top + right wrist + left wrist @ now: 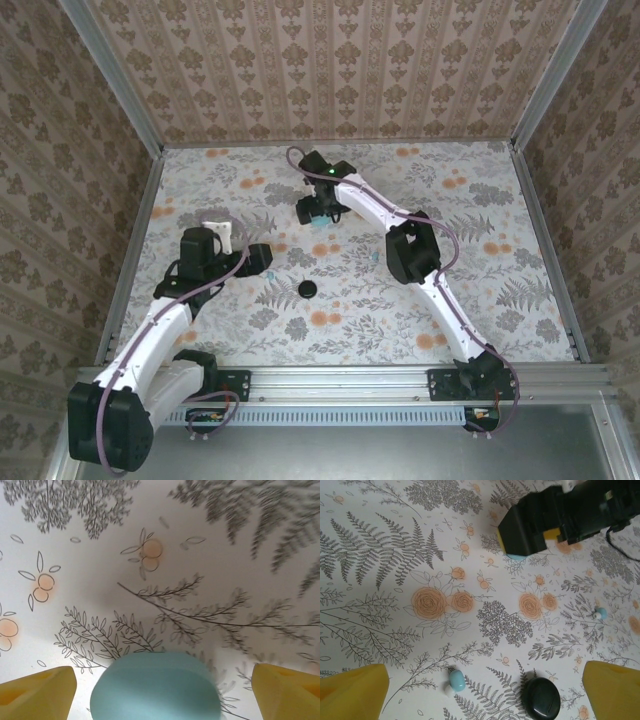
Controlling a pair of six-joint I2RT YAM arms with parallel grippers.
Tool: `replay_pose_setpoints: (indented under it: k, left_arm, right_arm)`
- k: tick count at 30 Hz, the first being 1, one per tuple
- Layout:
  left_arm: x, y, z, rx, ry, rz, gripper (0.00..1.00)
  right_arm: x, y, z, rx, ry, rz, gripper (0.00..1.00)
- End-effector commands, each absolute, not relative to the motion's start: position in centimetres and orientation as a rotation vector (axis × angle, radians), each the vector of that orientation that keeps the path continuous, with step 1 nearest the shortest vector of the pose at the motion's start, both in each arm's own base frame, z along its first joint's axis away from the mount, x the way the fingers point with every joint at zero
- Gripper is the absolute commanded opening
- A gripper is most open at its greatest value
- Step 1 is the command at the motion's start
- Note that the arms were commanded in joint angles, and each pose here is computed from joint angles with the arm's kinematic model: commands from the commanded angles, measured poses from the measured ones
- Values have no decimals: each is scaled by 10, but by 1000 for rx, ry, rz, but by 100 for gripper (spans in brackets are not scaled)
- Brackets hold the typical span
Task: Insert the wireless bluetooth earbuds into the charging case
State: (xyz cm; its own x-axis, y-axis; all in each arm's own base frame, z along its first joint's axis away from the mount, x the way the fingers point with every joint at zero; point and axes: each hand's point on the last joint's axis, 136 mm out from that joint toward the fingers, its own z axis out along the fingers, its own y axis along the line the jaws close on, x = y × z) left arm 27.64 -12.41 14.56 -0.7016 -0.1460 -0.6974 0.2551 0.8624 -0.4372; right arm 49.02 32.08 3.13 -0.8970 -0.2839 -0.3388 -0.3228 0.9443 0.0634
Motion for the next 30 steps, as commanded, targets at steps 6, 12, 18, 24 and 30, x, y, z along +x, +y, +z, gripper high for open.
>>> replay_pose_setpoints:
  k: [6,12,18,24,30]
  left_arm:
    - [279,-113,144,-25,2245,-682,100]
    - [277,-115,147,24,2247,-750,100]
    - [276,-122,154,84,2189,-818,100]
    - [270,-139,182,260,2000,-870,98]
    - [261,-155,195,354,1955,-874,95]
  right_arm:
    - [472,323,2,-462,2858,165,82]
    - [468,316,3,-483,2864,108,63]
    - [461,313,21,-502,2846,90,53]
    - [448,308,57,-484,2828,145,52]
    - [418,290,74,-411,2860,154,52]
